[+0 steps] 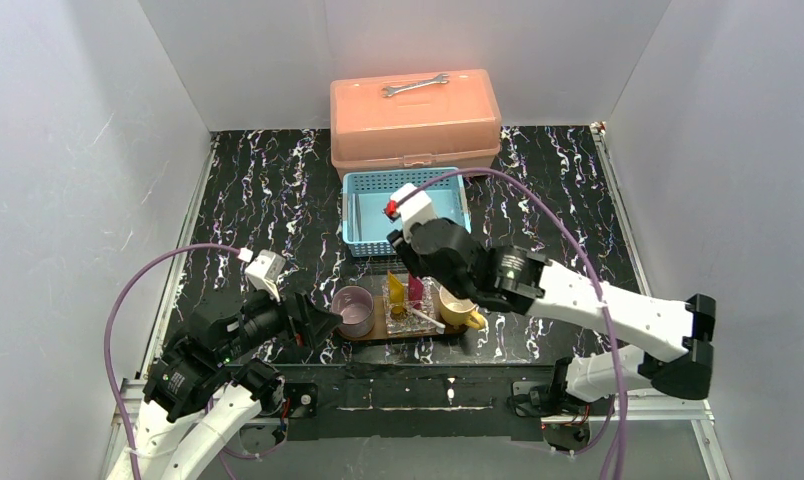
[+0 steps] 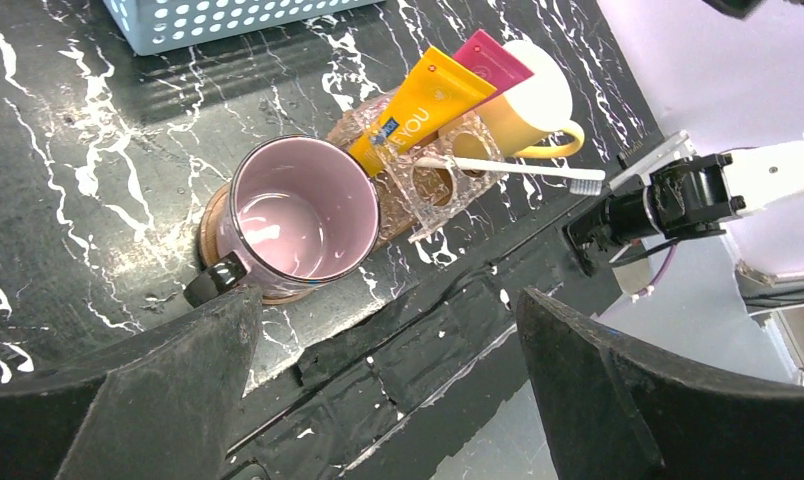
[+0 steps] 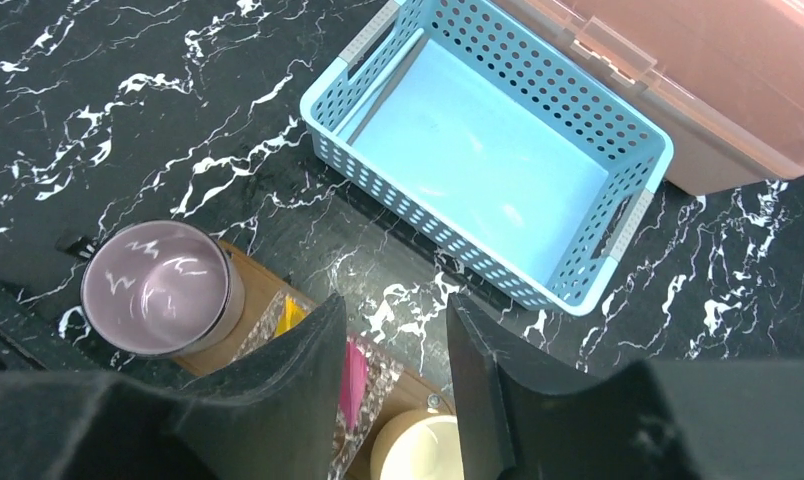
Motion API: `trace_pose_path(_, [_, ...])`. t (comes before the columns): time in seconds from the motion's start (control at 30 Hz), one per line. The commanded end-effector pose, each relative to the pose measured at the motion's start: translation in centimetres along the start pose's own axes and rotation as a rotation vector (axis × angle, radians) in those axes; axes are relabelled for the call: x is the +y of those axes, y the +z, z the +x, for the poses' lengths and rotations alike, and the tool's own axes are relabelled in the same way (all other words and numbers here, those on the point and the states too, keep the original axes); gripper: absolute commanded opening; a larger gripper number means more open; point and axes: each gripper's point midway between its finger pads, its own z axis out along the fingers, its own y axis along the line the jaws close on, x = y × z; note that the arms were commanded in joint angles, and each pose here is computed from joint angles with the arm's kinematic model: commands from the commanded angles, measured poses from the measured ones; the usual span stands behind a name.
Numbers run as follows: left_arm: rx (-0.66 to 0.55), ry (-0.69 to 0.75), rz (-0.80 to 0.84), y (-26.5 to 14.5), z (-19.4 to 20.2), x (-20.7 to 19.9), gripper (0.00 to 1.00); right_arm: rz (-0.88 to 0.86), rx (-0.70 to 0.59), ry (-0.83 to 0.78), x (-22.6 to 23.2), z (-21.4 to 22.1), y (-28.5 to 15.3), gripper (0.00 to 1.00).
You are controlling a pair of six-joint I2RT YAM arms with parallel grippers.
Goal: Prepare toiletry sets of a toothbrush and toothpaste on the tray
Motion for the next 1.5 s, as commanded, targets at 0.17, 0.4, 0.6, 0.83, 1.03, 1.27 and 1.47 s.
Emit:
trace_pose_path(0.17, [-0.029,-0.009,-0.063,-0.2,-0.3,1.1,0.98,-0.101,0.082,0.1,-0.3,-2.0,5.6,0.56])
trace_pose_path(0.4, [-0.02,0.008,-0.04,-0.2,-0.1,0.8,0.98,-0.113,0.131,0.199,-0.7,-1.9,10.1,0.58])
trace_pose_path(0.6, [-0.01,0.008,-0.027,0.0,0.0,0.6,0.98,-0.047,0.148,0.298,-1.9,-1.6,14.3,0.61])
trace_pose_path(0.83, [-0.003,0.005,-0.033,0.1,0.0,0.7,0.98,-0.016,0.171,0.34,-1.5,-0.9,19.1,0.68])
trace_pose_path(1.03, [-0.006,0.005,-0.035,0.1,0.0,0.7,0.98,-0.003,0.248,0.325,-0.8,1.2,23.0,0.68])
trace_pose_path(1.27, [-0.004,0.003,-0.035,0.1,0.0,0.7,0.98,0.012,0.296,0.326,-0.6,3.3,26.1,0.69])
trace_pose_path(1.47, [-0.004,0.002,-0.036,0.1,0.1,0.7,0.98,0.022,0.334,0.344,-0.6,5.6,28.1,0.69])
